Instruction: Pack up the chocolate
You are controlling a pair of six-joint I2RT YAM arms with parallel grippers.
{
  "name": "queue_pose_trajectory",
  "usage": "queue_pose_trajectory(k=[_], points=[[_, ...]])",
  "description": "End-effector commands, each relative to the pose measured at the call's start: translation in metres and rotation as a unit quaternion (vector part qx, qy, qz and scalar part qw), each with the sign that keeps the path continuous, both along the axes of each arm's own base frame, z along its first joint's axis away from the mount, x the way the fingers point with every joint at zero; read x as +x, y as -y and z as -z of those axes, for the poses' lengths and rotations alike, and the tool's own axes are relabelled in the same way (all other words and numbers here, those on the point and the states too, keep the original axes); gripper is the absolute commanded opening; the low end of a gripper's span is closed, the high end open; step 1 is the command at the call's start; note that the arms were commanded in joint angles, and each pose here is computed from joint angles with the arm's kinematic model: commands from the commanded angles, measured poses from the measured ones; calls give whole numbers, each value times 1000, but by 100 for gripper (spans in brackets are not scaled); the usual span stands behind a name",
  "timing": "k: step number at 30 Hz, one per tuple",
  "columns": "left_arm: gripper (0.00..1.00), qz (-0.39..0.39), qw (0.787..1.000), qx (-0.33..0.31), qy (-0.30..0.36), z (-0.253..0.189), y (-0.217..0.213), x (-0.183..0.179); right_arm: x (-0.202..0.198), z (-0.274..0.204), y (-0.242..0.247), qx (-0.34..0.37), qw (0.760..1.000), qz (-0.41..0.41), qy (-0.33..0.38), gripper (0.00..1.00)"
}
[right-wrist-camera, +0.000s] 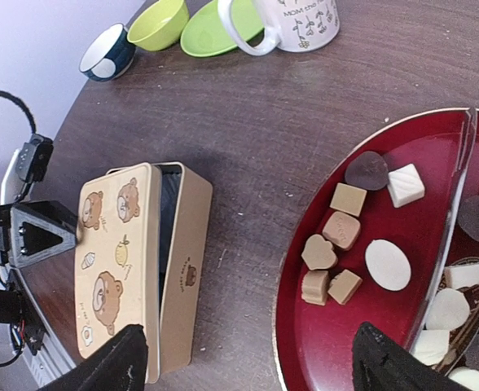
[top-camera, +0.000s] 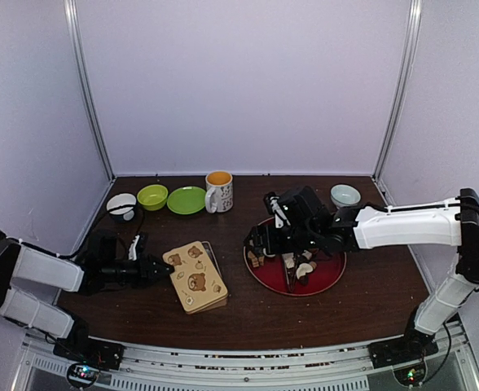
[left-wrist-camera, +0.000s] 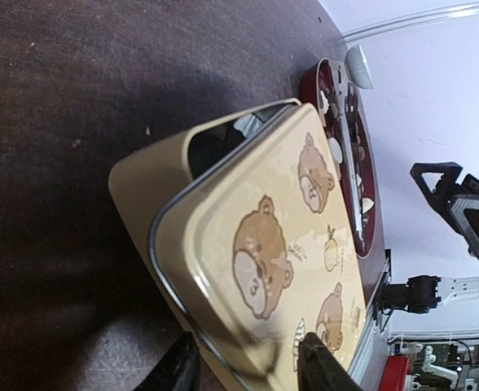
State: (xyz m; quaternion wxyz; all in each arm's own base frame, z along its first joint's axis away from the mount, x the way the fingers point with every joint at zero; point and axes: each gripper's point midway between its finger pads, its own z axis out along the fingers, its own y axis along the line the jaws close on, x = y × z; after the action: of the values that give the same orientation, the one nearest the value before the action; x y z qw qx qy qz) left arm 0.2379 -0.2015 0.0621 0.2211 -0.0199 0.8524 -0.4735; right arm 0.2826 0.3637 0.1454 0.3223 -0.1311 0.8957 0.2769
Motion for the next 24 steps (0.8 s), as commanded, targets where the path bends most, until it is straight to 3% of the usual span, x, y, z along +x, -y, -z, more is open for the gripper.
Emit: queue_pose_trajectory(k=[1,7,12,21,24], points=[[41,17,997,-61,43,-25,14,8,-9,-1,-16,31,999,-25,-4,87],[18,19,995,-83,52,-31,17,10,-10,2,-15,28,999,-27,-6,86],[10,17,995,-84,60,-38,16,8,-11,5,-13,26,999,-25,-8,86],[5,20,993,-86,79,-67,15,7,-18,-2,-28,56,996,-63,-9,86],[8,14,996,-54,70,-61,10,6,-28,-6,-41,92,991,-97,-19,86]])
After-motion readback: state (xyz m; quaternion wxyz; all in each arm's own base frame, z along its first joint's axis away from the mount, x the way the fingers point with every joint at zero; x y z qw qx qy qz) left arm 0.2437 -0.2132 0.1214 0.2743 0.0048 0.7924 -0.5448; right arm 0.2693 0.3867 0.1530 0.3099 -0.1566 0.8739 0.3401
